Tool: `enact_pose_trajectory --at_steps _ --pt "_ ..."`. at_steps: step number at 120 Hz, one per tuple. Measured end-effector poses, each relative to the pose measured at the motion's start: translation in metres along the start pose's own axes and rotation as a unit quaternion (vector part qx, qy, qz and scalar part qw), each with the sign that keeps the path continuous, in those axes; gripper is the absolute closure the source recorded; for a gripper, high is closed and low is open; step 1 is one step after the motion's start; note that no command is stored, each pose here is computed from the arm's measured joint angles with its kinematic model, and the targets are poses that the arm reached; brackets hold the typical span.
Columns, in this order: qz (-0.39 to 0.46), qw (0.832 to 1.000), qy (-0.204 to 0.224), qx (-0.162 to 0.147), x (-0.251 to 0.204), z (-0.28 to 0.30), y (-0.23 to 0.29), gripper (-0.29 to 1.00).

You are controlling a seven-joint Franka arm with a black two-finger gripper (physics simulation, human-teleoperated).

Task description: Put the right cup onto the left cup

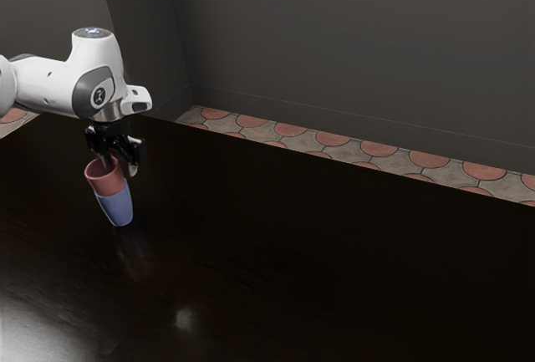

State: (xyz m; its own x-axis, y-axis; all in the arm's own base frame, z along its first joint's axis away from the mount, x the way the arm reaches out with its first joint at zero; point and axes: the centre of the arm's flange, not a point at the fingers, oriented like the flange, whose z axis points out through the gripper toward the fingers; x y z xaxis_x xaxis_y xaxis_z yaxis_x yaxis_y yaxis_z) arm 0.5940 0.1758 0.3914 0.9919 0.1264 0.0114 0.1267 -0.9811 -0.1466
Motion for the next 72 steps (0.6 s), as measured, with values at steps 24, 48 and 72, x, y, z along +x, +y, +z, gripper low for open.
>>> enact_pose_trajectory --at_steps 24,48,72 --pt "0.001 1.0 0.014 0.0 -0.004 -0.024 -0.002 0.08" --pt "0.005 0.999 0.041 -0.005 -0.03 -0.086 0.003 0.03" --pt "0.026 0.998 0.063 -0.007 -0.042 -0.179 0.036 0.01"
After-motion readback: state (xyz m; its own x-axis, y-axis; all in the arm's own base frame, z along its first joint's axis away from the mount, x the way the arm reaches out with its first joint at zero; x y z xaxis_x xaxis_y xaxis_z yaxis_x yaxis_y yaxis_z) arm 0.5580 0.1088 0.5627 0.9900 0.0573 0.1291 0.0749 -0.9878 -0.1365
